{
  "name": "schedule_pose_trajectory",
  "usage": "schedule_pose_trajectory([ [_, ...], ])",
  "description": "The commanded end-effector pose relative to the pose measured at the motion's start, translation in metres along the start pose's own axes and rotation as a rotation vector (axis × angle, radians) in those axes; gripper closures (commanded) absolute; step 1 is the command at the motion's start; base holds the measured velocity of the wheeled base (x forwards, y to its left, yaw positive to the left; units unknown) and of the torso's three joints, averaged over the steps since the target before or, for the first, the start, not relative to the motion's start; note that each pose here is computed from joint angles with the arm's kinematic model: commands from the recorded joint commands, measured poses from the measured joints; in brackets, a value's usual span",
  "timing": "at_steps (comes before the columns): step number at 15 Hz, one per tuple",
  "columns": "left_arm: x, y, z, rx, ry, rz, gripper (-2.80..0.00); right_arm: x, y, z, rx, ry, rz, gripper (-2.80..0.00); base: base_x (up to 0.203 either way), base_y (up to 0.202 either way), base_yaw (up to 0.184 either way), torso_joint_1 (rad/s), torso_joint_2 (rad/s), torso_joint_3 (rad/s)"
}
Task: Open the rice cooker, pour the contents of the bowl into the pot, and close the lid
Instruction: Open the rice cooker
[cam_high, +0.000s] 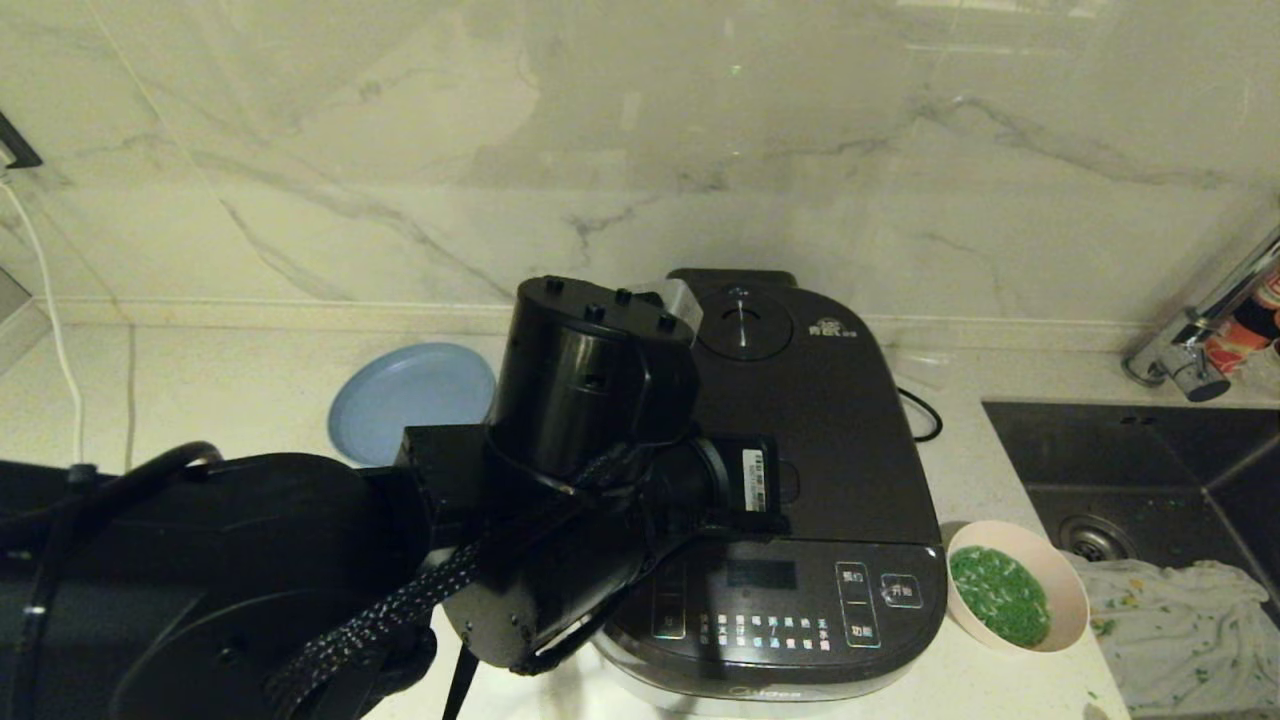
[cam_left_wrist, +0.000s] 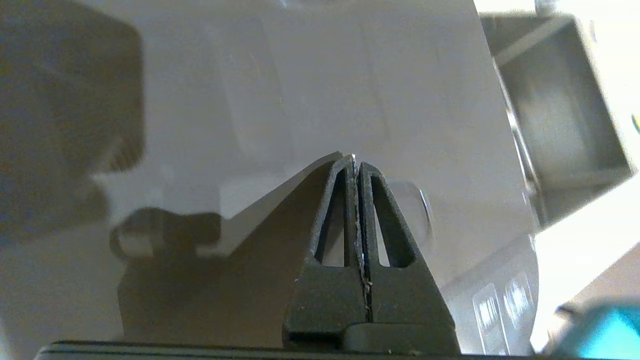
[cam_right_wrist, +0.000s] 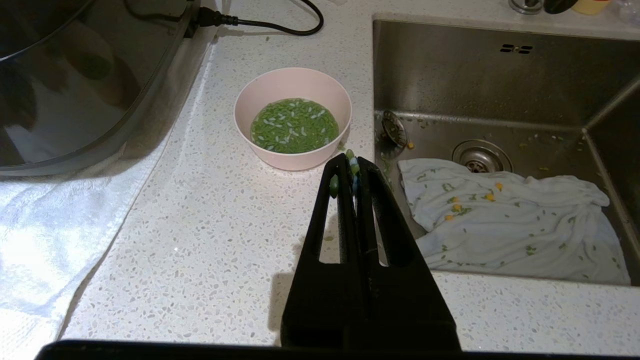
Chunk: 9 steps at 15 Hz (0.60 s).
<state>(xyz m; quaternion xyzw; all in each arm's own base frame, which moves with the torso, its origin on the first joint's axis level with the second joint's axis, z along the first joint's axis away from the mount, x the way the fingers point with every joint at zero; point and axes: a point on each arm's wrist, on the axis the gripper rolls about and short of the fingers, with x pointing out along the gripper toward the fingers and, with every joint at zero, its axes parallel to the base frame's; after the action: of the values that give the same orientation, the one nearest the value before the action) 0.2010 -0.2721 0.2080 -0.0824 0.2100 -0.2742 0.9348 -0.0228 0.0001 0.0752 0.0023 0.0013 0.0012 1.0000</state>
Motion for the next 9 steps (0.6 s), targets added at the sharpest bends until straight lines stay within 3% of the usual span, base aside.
schedule_pose_trajectory([
  [1,0.006,0.000,-0.002,0.007,-0.025,0.005,0.00,0.000,0.000,0.000,0.000,0.001,0.001,0.00,0.000,0.000,0.000,0.000,0.00,0.000],
  [5,0.014,0.003,-0.018,0.028,0.023,0.023,0.00,0.000,0.000,0.000,0.000,0.001,0.001,0.00,0.000,0.000,0.000,0.000,0.00,0.000],
  [9,0.011,0.003,-0.014,0.010,-0.006,0.018,0.00,0.000,0.000,0.000,0.000,0.001,0.001,0.00,0.000,0.000,0.000,0.000,0.00,0.000],
])
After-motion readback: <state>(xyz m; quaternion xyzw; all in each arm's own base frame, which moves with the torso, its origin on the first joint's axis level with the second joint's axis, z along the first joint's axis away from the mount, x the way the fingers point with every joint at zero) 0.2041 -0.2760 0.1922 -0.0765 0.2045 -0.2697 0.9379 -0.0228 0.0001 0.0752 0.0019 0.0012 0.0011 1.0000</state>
